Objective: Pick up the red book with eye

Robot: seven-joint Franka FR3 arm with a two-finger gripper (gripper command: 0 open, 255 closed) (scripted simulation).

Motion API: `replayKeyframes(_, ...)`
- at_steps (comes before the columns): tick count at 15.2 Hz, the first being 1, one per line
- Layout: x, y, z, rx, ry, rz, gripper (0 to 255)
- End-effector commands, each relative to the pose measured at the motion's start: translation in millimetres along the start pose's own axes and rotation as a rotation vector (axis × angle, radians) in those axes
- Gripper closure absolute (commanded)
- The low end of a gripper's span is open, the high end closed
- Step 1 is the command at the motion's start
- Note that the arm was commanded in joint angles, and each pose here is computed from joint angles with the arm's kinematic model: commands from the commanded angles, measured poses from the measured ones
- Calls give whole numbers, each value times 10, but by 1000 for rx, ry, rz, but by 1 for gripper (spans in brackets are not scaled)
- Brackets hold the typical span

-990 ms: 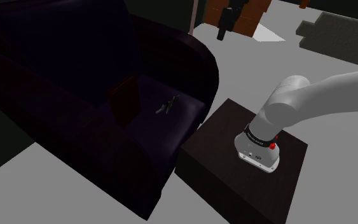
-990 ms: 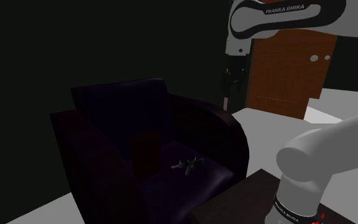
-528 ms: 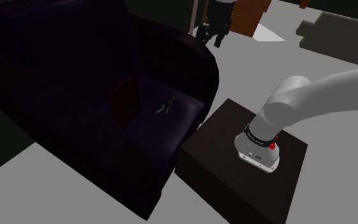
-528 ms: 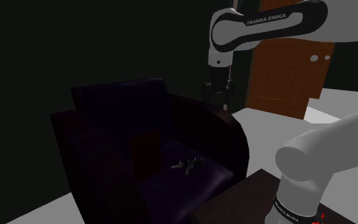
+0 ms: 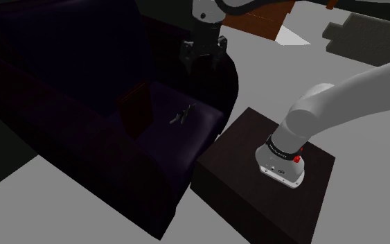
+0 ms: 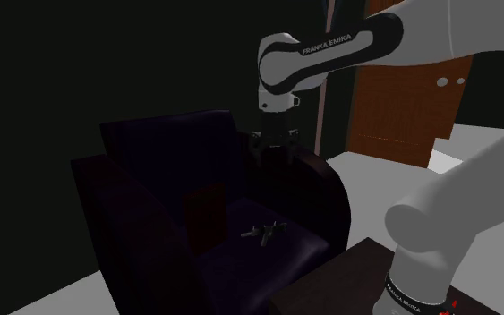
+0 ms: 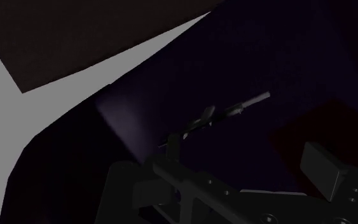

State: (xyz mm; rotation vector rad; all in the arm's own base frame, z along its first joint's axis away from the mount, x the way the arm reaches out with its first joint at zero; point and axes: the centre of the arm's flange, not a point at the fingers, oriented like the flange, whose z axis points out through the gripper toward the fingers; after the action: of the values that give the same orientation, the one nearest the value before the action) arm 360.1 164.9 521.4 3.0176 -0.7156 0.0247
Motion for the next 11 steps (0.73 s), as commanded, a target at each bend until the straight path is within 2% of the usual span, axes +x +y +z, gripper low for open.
replayKeyframes(1,38,-249,110,1,-7,90,0)
replayKeyframes(11,544,-1336,661,0,-38,503,0)
